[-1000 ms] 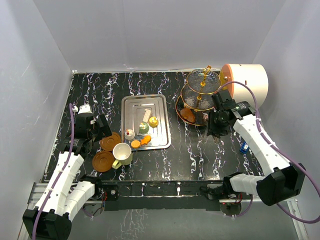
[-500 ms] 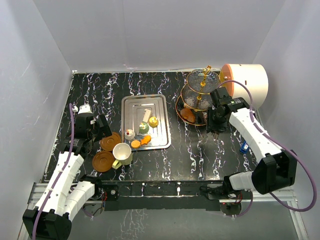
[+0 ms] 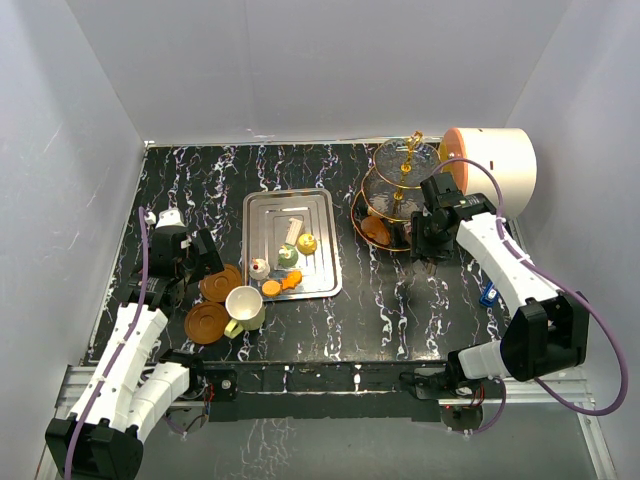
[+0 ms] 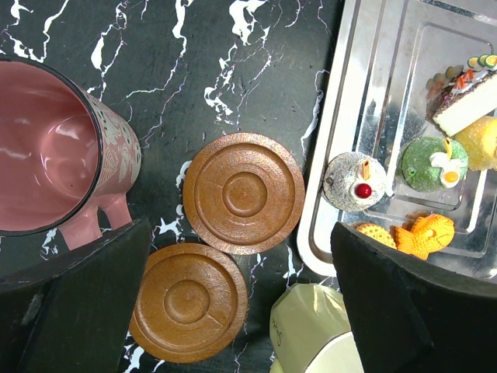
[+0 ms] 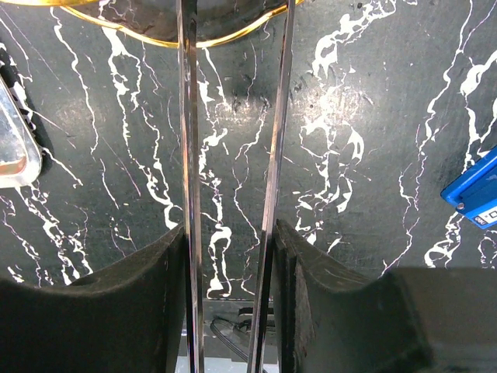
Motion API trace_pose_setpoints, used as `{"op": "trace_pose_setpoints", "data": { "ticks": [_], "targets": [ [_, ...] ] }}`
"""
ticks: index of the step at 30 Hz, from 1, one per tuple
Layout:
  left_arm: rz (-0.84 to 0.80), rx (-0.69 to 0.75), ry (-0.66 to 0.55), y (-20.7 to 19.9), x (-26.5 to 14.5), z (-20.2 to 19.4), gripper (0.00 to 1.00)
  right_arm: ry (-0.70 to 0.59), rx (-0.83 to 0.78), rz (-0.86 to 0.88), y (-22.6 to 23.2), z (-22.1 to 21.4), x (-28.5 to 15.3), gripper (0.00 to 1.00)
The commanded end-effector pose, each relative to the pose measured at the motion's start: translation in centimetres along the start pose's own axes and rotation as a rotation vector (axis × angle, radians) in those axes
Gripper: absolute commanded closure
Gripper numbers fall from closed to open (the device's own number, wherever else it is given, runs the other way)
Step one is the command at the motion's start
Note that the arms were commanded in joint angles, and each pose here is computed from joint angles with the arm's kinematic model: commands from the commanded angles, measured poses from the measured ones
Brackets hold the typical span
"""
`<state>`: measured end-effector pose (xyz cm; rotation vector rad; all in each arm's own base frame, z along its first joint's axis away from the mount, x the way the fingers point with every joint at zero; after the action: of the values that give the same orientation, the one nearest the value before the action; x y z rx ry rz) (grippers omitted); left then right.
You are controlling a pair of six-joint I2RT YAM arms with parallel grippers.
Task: Serve the afternoon tea
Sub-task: Place the desert on the desert table.
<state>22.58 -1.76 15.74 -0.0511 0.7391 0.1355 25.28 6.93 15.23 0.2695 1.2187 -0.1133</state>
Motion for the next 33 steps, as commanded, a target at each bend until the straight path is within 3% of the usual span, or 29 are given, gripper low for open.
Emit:
{"op": "trace_pose_setpoints", "data": {
  "ticks": [1, 13, 33],
  "targets": [
    [0.004, -0.001, -0.014, 0.1, -0.5, 0.4, 0.01, -0.058, 0.002, 0.027, 0.4, 1.3, 0.1, 0.60],
    [-0.005, 0.002, -0.014, 0.0, -0.5, 0.4, 0.01, -0.027, 0.012, 0.017, 0.2, 0.7, 0.7, 0.59],
    [-0.003, -0.019, -0.048, 0.1, -0.9, 1.0, 0.01, -0.092, 0.048, 0.083, 0.7, 0.5, -2.8, 0.57]
  ]
}}
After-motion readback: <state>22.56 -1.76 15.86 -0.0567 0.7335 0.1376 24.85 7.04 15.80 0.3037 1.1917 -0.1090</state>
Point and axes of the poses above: each gripper's point midway between its finger pads, its own x axis out along the fingers, its own y axis along the line the jaws close on, z = x × y, the point moved 2 cm from there along -x, back along the fingers, and after that the axes turned 11 degrees about x, right-handed, at the moved point
